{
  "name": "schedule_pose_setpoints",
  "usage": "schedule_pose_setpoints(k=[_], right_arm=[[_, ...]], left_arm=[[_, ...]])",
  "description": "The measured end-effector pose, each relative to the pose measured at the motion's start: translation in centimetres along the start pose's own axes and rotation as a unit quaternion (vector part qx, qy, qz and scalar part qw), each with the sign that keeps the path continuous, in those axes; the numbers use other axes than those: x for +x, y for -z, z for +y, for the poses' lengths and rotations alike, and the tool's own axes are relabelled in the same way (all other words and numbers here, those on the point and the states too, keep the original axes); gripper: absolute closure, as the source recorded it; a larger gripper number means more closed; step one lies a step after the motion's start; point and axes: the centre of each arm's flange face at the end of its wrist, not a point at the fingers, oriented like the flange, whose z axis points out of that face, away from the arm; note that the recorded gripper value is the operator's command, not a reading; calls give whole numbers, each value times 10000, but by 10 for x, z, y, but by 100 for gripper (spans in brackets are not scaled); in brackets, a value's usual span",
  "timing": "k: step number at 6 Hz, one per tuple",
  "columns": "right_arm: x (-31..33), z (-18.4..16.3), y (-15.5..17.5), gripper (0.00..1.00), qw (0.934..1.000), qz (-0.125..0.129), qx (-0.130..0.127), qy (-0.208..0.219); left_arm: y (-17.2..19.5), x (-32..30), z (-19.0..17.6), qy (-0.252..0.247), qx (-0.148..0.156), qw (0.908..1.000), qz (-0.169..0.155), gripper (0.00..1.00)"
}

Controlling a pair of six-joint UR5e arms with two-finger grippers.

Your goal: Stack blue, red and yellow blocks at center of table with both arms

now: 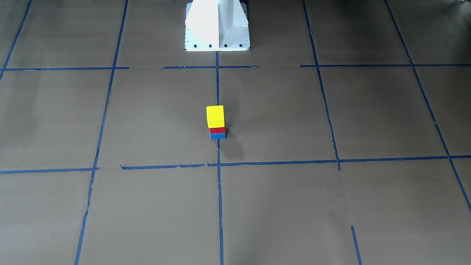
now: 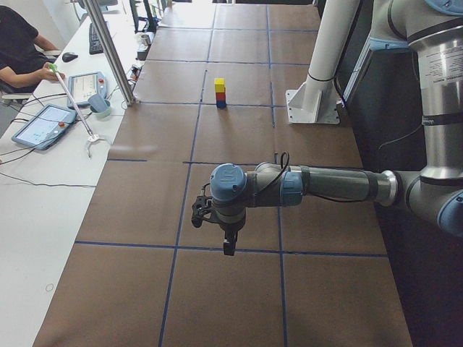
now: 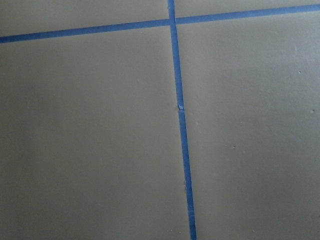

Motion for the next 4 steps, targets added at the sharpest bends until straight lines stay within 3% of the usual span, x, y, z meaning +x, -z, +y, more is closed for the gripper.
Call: schedule_pose_setpoints(k=[4], right_arm=[[-4,-2,3,0,10000,-9,29,23]], left_arm=[[-2,-1,0,95,-62,9999,-1,0]])
